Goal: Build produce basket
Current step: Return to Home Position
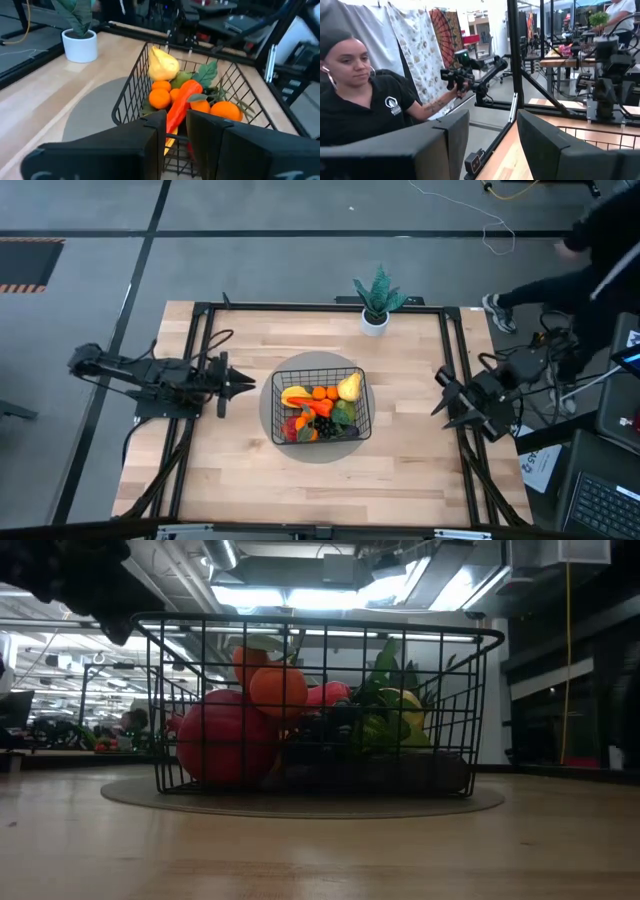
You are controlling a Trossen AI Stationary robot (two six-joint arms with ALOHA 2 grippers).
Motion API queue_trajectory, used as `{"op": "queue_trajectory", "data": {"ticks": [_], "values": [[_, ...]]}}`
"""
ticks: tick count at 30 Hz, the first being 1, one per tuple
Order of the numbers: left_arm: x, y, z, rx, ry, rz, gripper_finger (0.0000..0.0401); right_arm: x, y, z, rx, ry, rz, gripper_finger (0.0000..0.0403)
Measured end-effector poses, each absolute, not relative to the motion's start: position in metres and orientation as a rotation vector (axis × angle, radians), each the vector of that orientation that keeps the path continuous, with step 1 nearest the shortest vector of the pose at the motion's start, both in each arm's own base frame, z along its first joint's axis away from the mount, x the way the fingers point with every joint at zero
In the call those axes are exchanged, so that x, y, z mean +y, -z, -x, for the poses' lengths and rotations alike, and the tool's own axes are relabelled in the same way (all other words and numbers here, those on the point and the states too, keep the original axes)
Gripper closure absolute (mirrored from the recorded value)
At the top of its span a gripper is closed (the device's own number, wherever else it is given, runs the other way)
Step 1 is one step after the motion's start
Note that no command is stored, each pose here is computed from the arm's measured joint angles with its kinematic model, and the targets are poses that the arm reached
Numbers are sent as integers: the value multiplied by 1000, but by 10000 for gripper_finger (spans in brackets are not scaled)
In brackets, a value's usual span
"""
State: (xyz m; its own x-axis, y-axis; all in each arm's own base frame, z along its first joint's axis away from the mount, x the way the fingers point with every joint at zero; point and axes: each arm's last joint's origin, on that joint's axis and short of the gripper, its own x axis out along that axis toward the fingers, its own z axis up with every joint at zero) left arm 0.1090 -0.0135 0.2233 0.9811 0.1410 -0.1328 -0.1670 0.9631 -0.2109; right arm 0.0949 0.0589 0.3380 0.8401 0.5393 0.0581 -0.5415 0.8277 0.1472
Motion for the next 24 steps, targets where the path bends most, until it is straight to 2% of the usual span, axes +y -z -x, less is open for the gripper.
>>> {"op": "queue_trajectory", "data": {"ticks": [11,18,24], "values": [[-12,-204,-103,-33,-139,237,337,41,-344,-65,-120,-577,-156,238],[-12,-192,-104,-36,-138,258,337,31,-339,-50,-111,-572,-160,238],[-13,-177,-106,-28,-138,275,337,25,-333,-46,-69,-468,-154,238]]}}
